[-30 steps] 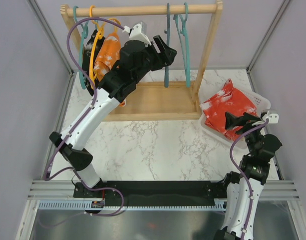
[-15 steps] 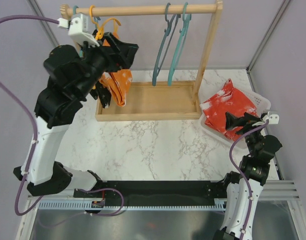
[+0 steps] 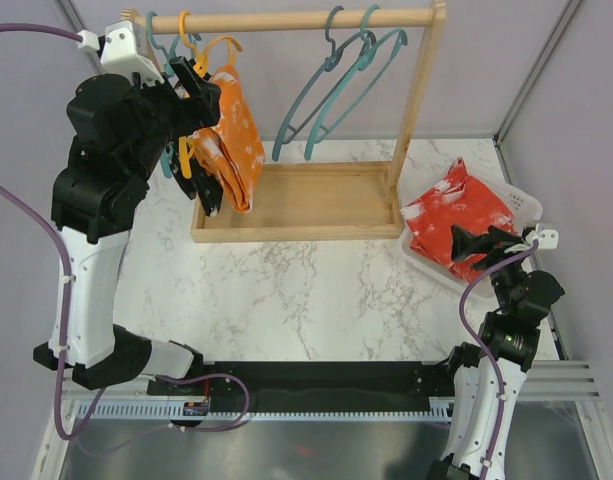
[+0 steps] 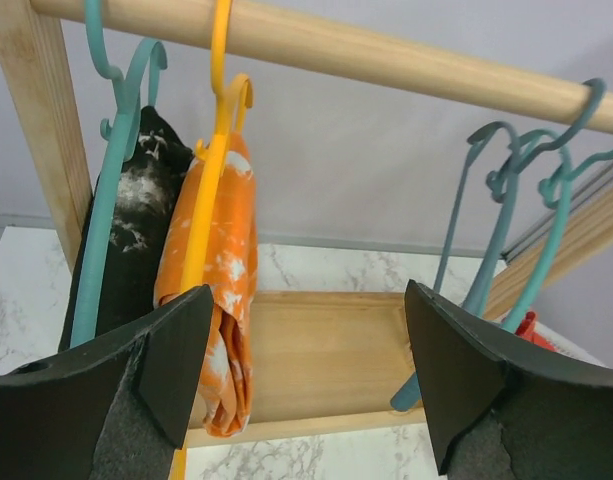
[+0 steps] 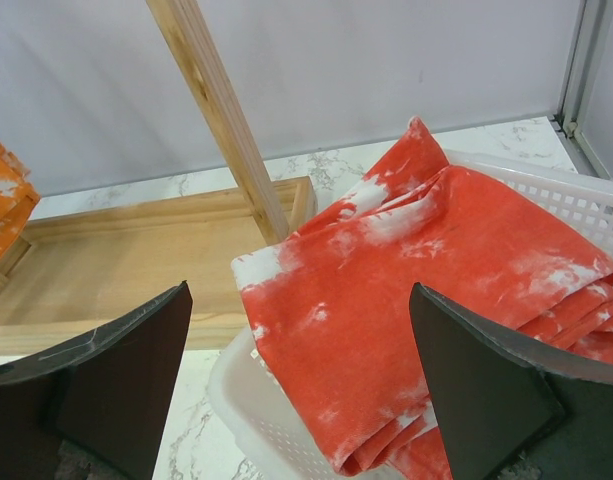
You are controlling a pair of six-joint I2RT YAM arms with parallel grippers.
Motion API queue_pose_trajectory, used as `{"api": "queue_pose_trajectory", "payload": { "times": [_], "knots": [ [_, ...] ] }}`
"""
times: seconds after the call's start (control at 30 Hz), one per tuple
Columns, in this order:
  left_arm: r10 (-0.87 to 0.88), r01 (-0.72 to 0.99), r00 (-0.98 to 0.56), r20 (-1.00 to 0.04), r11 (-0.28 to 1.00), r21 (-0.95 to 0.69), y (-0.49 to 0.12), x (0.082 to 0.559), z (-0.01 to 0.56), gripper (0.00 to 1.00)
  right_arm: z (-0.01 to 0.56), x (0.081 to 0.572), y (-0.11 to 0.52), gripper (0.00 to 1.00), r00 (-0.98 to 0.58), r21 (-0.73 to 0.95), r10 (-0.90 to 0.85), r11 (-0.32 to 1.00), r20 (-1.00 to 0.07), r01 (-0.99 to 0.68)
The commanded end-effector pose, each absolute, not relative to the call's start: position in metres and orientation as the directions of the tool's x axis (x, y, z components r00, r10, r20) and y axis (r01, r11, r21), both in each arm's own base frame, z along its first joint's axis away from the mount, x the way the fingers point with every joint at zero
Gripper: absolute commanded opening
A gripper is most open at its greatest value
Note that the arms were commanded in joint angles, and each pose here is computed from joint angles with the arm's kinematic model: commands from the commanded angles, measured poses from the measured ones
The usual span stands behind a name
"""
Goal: Remove the trousers from the hanger
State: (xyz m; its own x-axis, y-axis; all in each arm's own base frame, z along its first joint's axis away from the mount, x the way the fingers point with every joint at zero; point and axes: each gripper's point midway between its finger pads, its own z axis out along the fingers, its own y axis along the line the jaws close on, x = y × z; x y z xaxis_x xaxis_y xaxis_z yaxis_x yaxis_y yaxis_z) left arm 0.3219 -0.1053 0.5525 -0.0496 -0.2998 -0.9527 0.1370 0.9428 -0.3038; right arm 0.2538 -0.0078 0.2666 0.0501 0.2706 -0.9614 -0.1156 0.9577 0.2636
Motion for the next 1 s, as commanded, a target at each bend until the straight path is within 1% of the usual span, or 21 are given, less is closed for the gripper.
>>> {"api": "queue_pose_trajectory", "payload": {
  "times": [0.0,0.23,0.4,0.57,0.67,0.73,0.77,0.8,0.9,0.97],
  "knots": [
    [-0.236,0.124,-0.077,-0.969,0.962,-0.244,-0.097,0.331,0.544,0.84,0.279,0.252,-0.006,0.98,0.097,0.245,0.259,0.96,-0.961,-0.136],
    [-0.237,0.072,-0.128,-0.963,0.966,-0.247,-0.084,0.357,0.523,0.8,0.279,0.252,-0.007,0.98,0.099,0.246,0.26,0.96,-0.961,-0.133],
    [-0.249,0.084,-0.183,-0.951,0.96,-0.267,-0.087,0.374,0.506,0.76,0.28,0.252,-0.007,0.98,0.1,0.245,0.259,0.96,-0.961,-0.134],
    [-0.261,0.076,-0.238,-0.935,0.955,-0.286,-0.086,0.393,0.486,0.65,0.28,0.251,-0.007,0.98,0.104,0.243,0.257,0.961,-0.961,-0.13],
    [-0.271,0.082,-0.259,-0.927,0.95,-0.301,-0.086,0.401,0.481,0.55,0.281,0.251,-0.007,0.98,0.11,0.239,0.253,0.963,-0.961,-0.128],
    [-0.273,0.086,-0.265,-0.925,0.949,-0.304,-0.087,0.405,0.479,0.43,0.281,0.251,-0.007,0.98,0.109,0.241,0.255,0.962,-0.961,-0.128],
    [-0.274,0.091,-0.275,-0.922,0.947,-0.309,-0.089,0.408,0.476,0.34,0.281,0.251,-0.007,0.98,0.111,0.24,0.254,0.962,-0.961,-0.128],
    [-0.277,0.095,-0.275,-0.921,0.945,-0.313,-0.09,0.409,0.477,0.03,0.281,0.251,-0.007,0.98,0.111,0.24,0.254,0.962,-0.961,-0.128],
    [-0.307,0.133,-0.263,-0.915,0.927,-0.35,-0.098,0.408,0.489,0.02,0.28,0.251,-0.007,0.98,0.11,0.239,0.253,0.963,-0.961,-0.128],
    [-0.342,0.168,-0.221,-0.913,0.909,-0.382,-0.102,0.401,0.513,0.02,0.28,0.251,-0.007,0.98,0.108,0.24,0.254,0.962,-0.961,-0.129]
  ]
}}
